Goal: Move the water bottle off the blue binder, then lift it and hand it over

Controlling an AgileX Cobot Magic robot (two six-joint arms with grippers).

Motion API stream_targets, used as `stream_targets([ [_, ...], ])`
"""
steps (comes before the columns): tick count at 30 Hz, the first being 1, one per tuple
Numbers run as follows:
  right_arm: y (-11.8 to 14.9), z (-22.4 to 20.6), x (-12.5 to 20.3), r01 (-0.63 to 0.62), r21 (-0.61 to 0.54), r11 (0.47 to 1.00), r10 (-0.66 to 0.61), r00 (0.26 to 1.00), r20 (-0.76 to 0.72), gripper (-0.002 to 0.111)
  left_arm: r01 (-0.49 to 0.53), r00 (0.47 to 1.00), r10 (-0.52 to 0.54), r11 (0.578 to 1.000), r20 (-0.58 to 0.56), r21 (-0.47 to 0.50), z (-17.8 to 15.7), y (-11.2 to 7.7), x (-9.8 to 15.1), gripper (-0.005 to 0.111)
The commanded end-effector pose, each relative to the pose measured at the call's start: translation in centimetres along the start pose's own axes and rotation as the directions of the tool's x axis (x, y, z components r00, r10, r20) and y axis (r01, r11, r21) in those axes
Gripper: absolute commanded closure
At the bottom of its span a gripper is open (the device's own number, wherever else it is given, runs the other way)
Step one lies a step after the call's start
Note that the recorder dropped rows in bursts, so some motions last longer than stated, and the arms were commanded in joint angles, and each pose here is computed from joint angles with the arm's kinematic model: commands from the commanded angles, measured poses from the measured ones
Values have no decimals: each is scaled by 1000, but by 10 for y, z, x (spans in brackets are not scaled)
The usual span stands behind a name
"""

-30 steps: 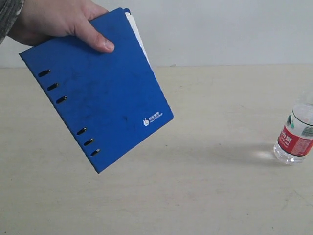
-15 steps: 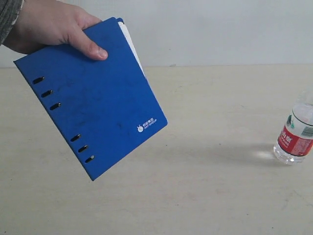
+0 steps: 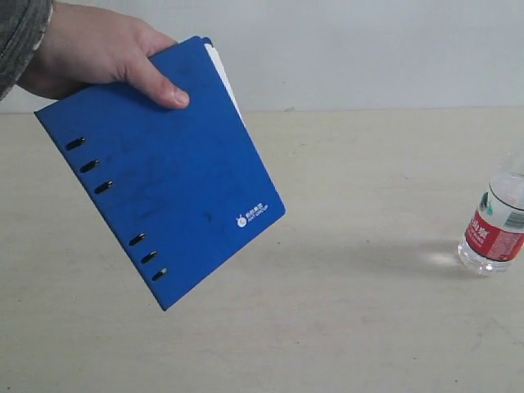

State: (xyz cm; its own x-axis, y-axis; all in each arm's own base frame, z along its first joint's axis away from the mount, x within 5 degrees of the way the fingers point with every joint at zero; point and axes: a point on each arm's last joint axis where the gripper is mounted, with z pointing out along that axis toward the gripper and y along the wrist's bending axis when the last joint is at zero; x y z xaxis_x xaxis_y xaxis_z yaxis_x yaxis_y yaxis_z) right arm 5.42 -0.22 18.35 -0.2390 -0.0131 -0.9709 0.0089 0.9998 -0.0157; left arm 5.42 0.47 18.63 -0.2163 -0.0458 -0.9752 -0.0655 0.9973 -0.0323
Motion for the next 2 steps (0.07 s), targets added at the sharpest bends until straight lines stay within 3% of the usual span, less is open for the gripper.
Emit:
stream_targets([
  [1, 0, 0, -1, -4, 1, 1000, 4, 1000, 10, 108, 0, 1000, 0, 1000, 7, 5, 0, 0, 0, 102],
  [2, 0, 0, -1, -4, 1, 1000, 4, 1000, 10, 108, 0, 1000, 0, 1000, 7, 5, 0, 0, 0, 102],
])
